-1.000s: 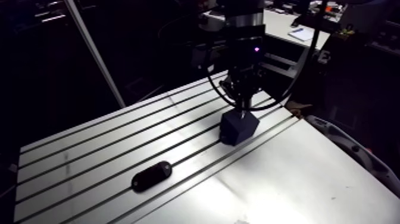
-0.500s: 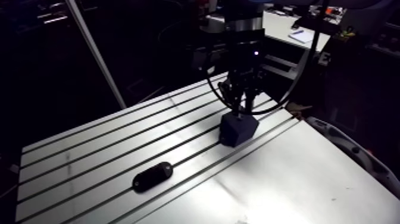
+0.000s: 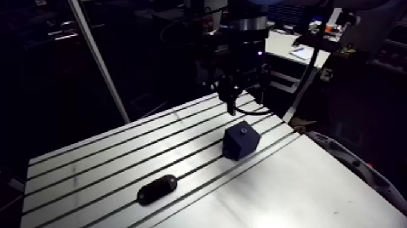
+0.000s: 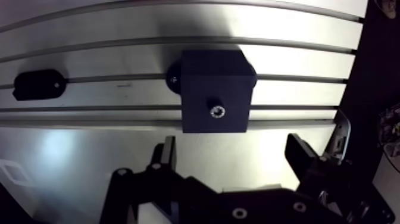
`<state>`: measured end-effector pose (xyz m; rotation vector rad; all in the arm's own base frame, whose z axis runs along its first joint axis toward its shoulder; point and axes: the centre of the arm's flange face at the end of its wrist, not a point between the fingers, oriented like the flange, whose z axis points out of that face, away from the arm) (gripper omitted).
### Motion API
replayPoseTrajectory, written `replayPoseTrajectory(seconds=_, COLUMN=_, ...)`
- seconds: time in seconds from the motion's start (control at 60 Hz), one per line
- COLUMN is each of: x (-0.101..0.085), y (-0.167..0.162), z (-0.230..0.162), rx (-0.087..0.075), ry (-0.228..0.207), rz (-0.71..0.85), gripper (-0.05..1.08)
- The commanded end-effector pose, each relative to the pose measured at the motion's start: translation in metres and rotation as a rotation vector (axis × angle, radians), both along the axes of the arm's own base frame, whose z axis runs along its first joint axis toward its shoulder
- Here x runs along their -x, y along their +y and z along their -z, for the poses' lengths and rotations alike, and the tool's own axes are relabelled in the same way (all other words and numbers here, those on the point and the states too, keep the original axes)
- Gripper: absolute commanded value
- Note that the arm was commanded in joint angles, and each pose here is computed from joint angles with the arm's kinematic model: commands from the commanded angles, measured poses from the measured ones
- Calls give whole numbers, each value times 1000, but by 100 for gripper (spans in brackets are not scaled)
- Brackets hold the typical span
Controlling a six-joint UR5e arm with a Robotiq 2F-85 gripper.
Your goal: Pick up the M10 bolt and insert it into the hole until fully seated.
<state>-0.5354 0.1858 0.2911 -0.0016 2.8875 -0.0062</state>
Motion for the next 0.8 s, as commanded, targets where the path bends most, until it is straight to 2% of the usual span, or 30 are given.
replayPoseTrajectory(seconds=0.017, x=-3, y=-25, z=-67, rx=-43, ry=140, rz=-20, gripper=0)
replayPoseTrajectory(seconds=0.05, x=-3, y=-25, z=-67, rx=-43, ry=140, rz=-20, gripper=0)
replayPoseTrajectory(seconds=0.083, x=-5, y=-32, z=-94, rx=-45, ry=190, rz=-16, gripper=0)
replayPoseTrajectory(seconds=0.2, x=-15, y=-43, z=-133, rx=-42, ry=248, rz=-8, gripper=0)
replayPoseTrajectory(seconds=0.217, x=-19, y=-46, z=-144, rx=-35, ry=262, rz=-6, gripper=0)
replayPoseTrajectory(seconds=0.233, x=-19, y=-46, z=-144, rx=-35, ry=262, rz=-6, gripper=0)
replayPoseTrajectory(seconds=0.25, x=-23, y=-50, z=-153, rx=-24, ry=277, rz=-4, gripper=0)
replayPoseTrajectory(seconds=0.267, x=-23, y=-50, z=-153, rx=-24, ry=277, rz=-4, gripper=0)
replayPoseTrajectory(seconds=0.283, x=-26, y=-55, z=-161, rx=-11, ry=292, rz=-2, gripper=0)
replayPoseTrajectory(seconds=0.3, x=-26, y=-55, z=-161, rx=-11, ry=292, rz=-2, gripper=0)
replayPoseTrajectory(seconds=0.333, x=-35, y=-65, z=-175, rx=14, ry=315, rz=0, gripper=0)
replayPoseTrajectory(seconds=0.367, x=-35, y=-65, z=-175, rx=14, ry=315, rz=0, gripper=0)
replayPoseTrajectory(seconds=0.4, x=-40, y=-76, z=-185, rx=28, ry=327, rz=13, gripper=0)
replayPoseTrajectory(seconds=0.433, x=-42, y=-81, z=-188, rx=31, ry=326, rz=21, gripper=0)
replayPoseTrajectory(seconds=0.55, x=-40, y=-109, z=-197, rx=24, ry=327, rz=38, gripper=0)
replayPoseTrajectory(seconds=0.75, x=-29, y=-145, z=-202, rx=27, ry=310, rz=11, gripper=0)
replayPoseTrajectory(seconds=0.783, x=-25, y=-155, z=-200, rx=22, ry=301, rz=-1, gripper=0)
replayPoseTrajectory(seconds=0.8, x=-21, y=-163, z=-197, rx=10, ry=288, rz=-11, gripper=0)
